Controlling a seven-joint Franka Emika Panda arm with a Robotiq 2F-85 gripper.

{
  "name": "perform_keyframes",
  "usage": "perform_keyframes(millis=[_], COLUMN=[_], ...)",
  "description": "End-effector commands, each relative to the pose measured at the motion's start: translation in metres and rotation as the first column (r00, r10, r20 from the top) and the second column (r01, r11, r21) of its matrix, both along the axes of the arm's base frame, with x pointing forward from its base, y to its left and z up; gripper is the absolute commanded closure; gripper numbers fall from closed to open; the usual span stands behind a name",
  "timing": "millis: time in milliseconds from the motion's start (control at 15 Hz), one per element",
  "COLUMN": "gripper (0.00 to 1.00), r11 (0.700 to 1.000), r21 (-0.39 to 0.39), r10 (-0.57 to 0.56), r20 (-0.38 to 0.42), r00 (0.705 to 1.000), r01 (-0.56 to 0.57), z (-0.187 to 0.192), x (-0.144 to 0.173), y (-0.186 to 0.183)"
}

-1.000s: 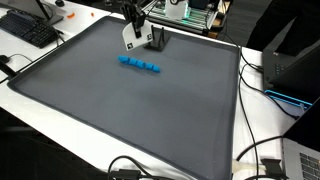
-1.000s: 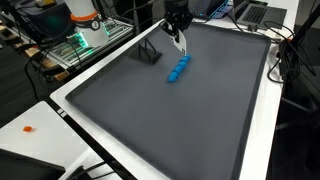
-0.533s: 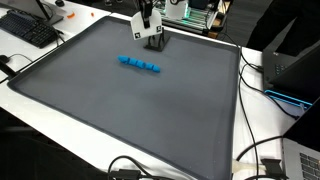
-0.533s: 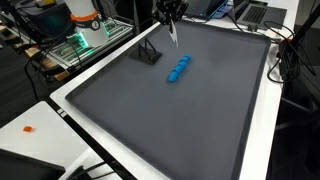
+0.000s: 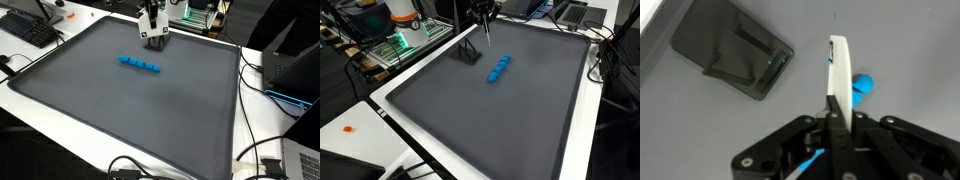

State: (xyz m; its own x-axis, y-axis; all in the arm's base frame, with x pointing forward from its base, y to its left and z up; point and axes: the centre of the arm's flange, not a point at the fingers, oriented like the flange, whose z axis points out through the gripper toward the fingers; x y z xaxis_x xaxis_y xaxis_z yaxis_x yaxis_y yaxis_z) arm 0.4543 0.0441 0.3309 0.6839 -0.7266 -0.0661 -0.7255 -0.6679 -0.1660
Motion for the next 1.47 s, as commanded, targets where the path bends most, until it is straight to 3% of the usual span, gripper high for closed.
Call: perform_keyframes(millis=[0, 733, 1067, 1400], gripper=[0.99, 0.99, 0.99, 0.99], r11=[0.994, 0.936, 0.931, 0.917], r21=[0.021, 0.113, 0.095, 0.069], r10=[-0.112, -0.336, -0.353, -0.391], r20=[0.03, -0.01, -0.003, -0.044], r00=[0.993, 0.942, 0.936, 0.919], r01=[0.111, 0.335, 0.352, 0.393], z=[-0.009, -0.06, -0.074, -0.09], x=[-0.029, -0.065, -0.064, -0.066], y=[-0.002, -0.022, -0.022, -0.024])
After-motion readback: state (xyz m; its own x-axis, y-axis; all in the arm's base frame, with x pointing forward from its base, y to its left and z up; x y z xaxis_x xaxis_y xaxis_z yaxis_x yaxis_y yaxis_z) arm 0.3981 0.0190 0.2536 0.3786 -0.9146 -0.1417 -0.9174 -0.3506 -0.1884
